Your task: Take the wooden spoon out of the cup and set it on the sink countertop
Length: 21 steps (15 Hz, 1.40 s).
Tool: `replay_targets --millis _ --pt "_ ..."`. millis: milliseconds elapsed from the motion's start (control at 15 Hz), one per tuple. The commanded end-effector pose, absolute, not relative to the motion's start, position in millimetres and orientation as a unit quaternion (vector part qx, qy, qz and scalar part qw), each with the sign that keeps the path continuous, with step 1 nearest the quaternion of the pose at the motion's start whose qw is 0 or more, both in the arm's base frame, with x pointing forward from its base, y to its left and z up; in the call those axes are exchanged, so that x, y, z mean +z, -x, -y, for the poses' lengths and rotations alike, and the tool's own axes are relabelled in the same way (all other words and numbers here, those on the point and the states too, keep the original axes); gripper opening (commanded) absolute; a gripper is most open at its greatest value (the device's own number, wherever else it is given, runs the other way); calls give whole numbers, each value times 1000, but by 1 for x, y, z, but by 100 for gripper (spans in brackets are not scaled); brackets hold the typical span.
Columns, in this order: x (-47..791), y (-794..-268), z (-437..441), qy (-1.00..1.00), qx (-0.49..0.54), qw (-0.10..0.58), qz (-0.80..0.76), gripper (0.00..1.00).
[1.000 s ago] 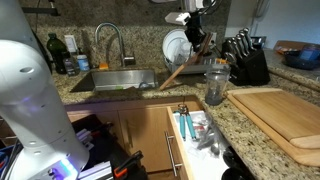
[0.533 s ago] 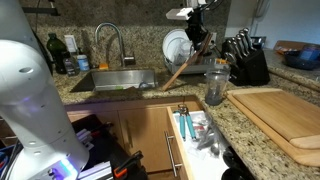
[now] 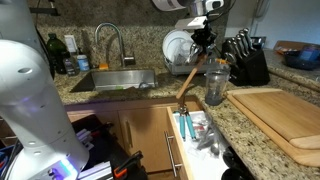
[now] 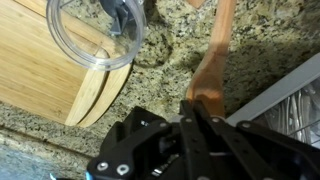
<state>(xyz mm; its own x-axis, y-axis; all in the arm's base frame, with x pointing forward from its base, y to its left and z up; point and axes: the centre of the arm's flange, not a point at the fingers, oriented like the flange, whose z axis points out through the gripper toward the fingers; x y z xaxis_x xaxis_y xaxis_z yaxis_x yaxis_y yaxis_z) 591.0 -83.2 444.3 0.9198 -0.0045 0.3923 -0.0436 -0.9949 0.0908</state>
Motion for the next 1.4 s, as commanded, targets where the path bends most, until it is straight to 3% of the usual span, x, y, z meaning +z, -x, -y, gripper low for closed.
replay_targets --millis 0,133,200,533,733,867,1067,1133,1333 --pt "444 -592 84 -978 200 49 12 7" --pt "445 -593 84 -978 202 50 11 7" --pt "444 -592 79 -980 195 36 5 2" --pt "439 -567 33 -997 60 -55 -4 2" --pt "448 -569 29 -994 34 -97 38 2" --pt "439 -566 23 -996 44 -77 15 7" --pt "437 -566 23 -996 43 -77 15 7" --pt "434 -570 23 -996 45 -77 13 2" --pt "418 -601 28 -995 81 -63 -2 2"
